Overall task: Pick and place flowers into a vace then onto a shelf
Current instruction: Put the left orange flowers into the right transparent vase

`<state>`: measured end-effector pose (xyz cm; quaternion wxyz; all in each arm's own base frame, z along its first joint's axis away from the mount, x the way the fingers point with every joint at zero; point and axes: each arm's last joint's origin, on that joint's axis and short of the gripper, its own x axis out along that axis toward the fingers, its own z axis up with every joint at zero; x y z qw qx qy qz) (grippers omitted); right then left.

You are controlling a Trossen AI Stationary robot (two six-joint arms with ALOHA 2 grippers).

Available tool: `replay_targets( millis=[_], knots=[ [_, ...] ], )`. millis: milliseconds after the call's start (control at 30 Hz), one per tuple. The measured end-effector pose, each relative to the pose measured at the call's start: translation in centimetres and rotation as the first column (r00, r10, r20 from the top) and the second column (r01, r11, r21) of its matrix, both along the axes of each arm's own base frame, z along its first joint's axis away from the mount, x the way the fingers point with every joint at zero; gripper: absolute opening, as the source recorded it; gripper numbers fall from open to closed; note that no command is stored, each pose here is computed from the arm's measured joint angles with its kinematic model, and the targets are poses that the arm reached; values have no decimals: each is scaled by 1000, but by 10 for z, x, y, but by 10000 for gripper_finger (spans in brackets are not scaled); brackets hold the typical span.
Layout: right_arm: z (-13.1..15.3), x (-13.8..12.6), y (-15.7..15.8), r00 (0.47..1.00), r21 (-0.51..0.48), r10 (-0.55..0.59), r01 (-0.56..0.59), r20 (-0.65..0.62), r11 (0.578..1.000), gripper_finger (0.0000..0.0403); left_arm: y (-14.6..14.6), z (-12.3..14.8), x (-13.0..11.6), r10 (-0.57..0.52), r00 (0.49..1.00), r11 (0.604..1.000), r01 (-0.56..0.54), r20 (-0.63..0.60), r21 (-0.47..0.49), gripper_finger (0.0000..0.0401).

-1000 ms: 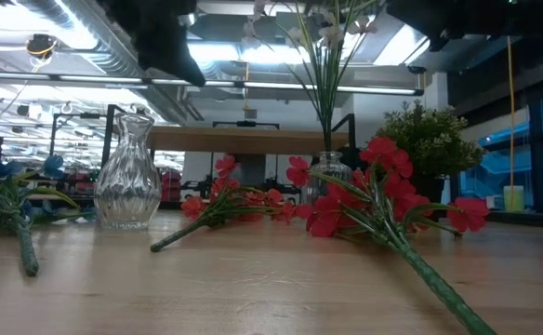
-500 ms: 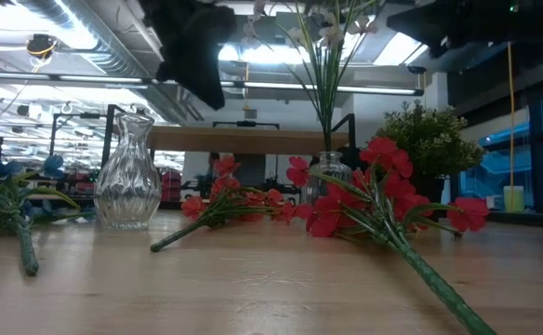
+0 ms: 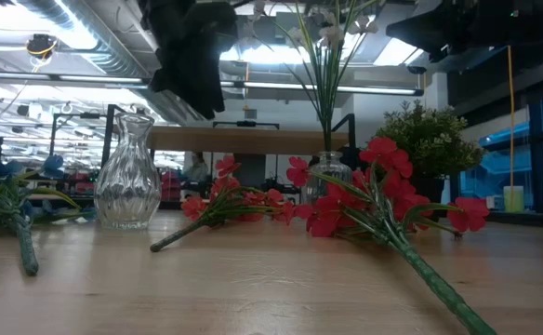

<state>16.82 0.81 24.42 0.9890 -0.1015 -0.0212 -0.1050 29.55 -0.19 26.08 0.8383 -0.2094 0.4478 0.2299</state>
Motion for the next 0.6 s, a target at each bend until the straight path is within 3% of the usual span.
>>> replay_targets(
  millis=[200,600],
  knots=[
    [-1,0,0,1000,3,0,0,-7,1000,5,-10,-6,3,3,1000,1000,-3,-9,9,156],
    [-5,0,0,999,27,3,-2,-47,1000,5,-17,-48,30,-59,993,997,64,-104,47,173]
  ],
)
